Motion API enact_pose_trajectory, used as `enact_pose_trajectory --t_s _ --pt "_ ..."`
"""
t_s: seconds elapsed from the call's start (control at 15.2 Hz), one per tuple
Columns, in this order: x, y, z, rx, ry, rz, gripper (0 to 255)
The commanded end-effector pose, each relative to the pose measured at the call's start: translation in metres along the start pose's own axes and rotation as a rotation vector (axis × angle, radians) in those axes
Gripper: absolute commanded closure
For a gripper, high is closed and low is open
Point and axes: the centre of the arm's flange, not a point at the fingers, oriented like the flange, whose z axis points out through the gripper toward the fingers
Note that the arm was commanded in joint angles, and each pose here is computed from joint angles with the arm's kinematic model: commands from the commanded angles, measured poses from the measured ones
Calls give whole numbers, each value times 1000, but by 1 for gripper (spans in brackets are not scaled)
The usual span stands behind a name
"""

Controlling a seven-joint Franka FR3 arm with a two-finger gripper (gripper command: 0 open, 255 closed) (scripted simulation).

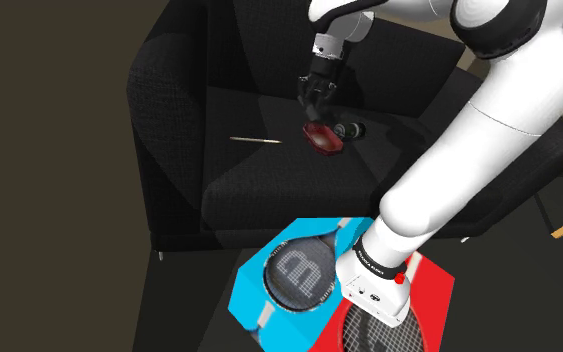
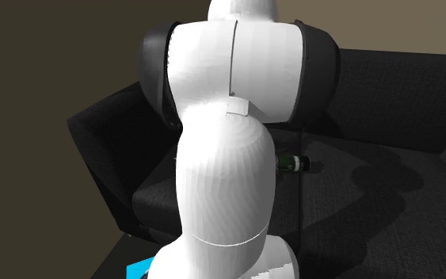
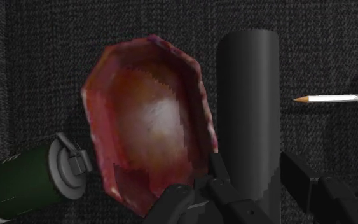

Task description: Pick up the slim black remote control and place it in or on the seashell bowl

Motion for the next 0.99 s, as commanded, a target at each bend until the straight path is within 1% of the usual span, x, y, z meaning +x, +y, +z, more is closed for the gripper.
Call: enact_pose_trajectory --t_s 0.0,0.26,0.92 --pt "-12 24 1 0 0 -1 255" --pt "-32 74 7 0 0 -1 255" --pt "-21 76 58 0 0 -1 255"
